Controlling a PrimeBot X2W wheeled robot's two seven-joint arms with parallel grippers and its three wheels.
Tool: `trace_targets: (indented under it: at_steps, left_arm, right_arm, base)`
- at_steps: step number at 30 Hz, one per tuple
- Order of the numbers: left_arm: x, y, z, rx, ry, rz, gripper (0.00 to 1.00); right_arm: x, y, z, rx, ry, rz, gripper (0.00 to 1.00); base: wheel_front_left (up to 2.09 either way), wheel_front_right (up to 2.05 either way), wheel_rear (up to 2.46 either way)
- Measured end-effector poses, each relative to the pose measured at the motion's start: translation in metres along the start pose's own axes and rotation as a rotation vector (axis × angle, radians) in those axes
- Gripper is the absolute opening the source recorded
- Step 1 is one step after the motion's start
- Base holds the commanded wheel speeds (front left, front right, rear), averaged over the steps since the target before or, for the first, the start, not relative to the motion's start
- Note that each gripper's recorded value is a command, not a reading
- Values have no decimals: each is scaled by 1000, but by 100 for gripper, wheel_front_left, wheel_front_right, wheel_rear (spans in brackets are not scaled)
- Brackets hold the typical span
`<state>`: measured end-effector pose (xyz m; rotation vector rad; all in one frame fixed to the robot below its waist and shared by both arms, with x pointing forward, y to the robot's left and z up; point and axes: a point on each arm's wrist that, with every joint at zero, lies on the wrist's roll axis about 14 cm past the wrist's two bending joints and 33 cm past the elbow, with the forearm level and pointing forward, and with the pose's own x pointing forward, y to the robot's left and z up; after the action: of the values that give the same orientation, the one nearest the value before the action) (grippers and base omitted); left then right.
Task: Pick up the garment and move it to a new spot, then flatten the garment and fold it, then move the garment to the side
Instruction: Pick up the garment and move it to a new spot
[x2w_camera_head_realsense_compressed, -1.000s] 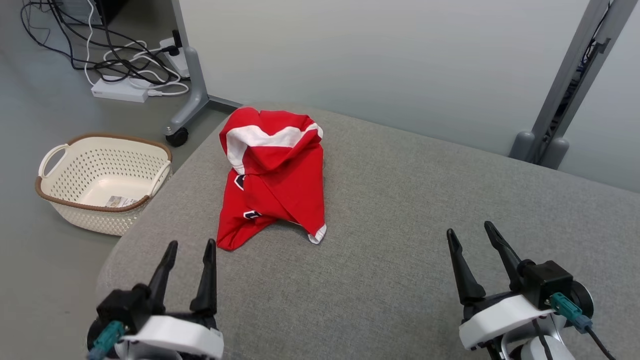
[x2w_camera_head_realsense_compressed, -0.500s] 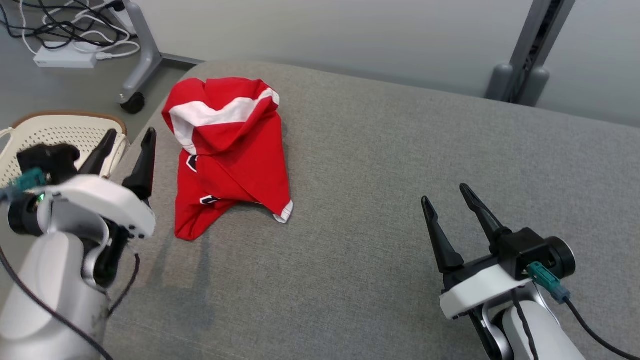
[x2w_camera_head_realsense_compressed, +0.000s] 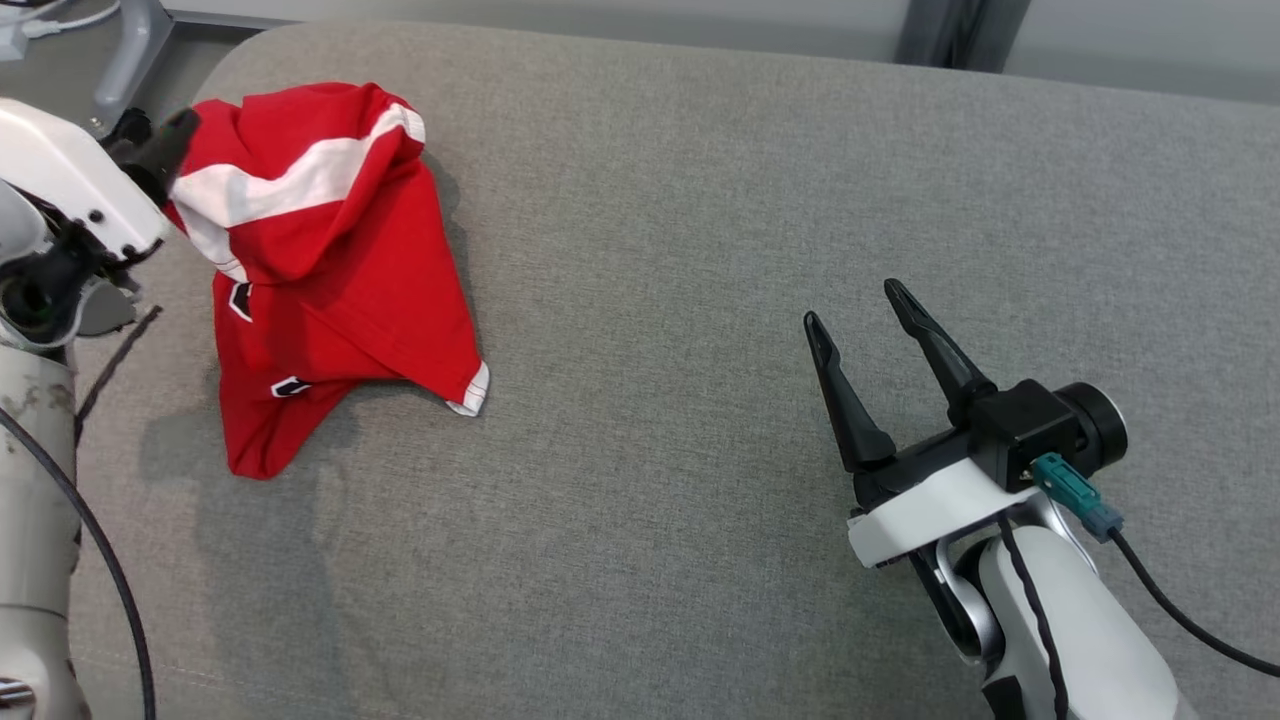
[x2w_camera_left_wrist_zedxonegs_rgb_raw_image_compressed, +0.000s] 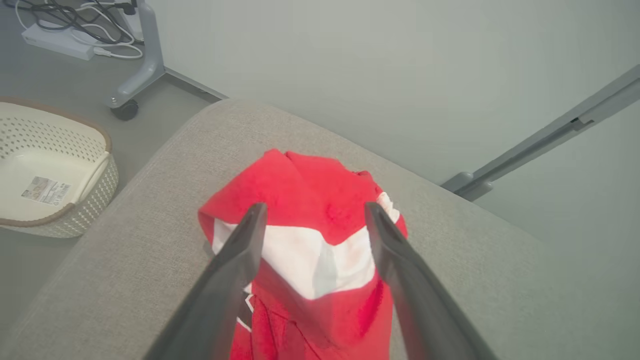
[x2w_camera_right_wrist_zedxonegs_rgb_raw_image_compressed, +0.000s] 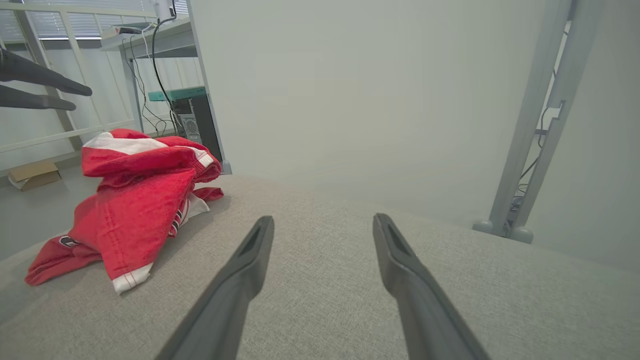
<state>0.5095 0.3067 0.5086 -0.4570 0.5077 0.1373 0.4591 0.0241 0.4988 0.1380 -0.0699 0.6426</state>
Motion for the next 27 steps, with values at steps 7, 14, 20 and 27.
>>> trace_targets:
  at_steps: [7, 14, 20, 27]
  left_arm:
    - [31, 9, -17, 87, 137, 107, 100]
    - [45, 26, -33, 139, 205, 188, 100]
    - [56, 24, -43, 124, 241, 181, 100]
    - [59, 25, -51, 124, 276, 171, 0]
  right_arm:
    - [-1, -16, -16, 11, 28, -32, 100]
    - [4, -19, -23, 21, 35, -30, 100]
    - [7, -23, -28, 29, 41, -33, 100]
    - [9, -25, -32, 31, 46, -34, 100]
  base:
    - [0, 0, 0]
    - [0, 0, 0]
    - [0, 0, 0]
    - [0, 0, 0]
